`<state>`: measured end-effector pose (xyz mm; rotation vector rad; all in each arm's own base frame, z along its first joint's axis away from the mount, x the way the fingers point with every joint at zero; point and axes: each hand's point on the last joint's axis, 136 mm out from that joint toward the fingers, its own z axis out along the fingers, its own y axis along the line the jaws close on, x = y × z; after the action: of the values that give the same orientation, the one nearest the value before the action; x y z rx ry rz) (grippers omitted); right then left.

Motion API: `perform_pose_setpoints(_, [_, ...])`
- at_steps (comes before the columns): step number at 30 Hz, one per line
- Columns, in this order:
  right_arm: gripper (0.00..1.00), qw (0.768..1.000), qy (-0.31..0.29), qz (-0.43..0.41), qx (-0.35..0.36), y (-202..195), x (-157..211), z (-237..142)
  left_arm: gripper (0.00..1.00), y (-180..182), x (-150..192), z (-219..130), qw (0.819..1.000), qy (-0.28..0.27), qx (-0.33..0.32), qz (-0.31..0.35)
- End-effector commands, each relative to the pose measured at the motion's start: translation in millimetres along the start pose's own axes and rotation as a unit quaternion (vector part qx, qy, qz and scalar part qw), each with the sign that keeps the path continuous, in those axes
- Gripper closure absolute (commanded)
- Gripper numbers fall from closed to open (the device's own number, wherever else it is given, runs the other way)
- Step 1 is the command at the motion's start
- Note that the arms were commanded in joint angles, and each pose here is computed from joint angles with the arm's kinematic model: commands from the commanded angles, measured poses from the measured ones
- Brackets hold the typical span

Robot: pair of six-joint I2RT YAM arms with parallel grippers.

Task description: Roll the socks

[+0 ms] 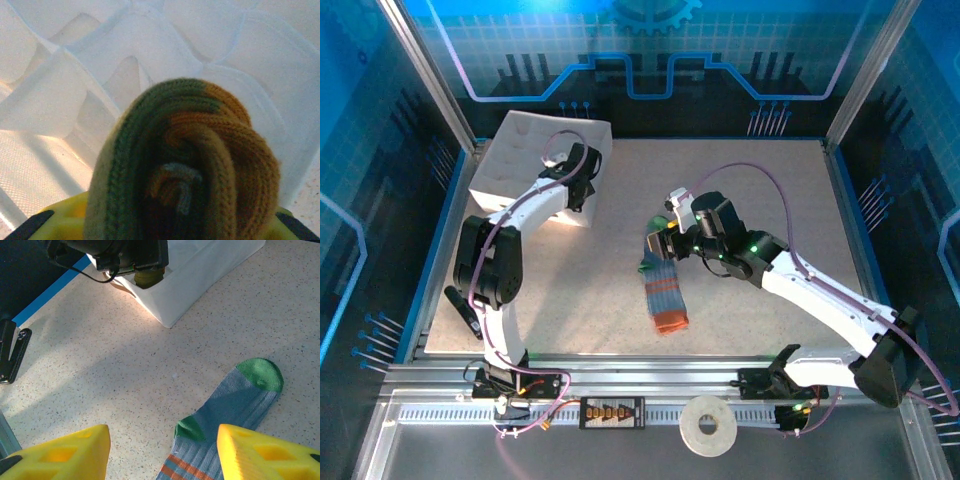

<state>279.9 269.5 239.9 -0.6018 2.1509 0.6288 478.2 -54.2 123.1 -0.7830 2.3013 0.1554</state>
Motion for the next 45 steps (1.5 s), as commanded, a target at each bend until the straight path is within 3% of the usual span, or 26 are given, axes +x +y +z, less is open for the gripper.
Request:
perform_pose_setpoints(1, [0.42,1.0,0.008,0.009,-0.006,2,4,-3,0.91,1,-3,-1,1.0,-0.016,-0.007,-0.003])
perform_pose_setpoints(6, [0.42,1.0,0.015,0.008,-0.005,2,7,-4,0.88,3,4,5,1.0,-0.006,-0.017,-0.002])
perform_pose_setpoints(14, [0.42,1.0,0.021,0.004,-0.007,2,9,-1,0.7,7,16,2,1.0,0.003,-0.027,0.014])
perform_pose_setpoints(28, [0.42,1.0,0.024,0.012,-0.013,3,12,2,0.48,8,26,-6,0.999,0.014,-0.026,0.033])
perform_pose_setpoints(37, [0.43,0.999,0.023,0.017,-0.015,4,12,3,0.23,12,18,-36,0.999,0.03,-0.012,0.012])
perform_pose_setpoints(45, [0.43,0.999,0.022,0.017,-0.019,5,10,3,0.15,12,9,-63,0.997,0.071,0.022,-0.035])
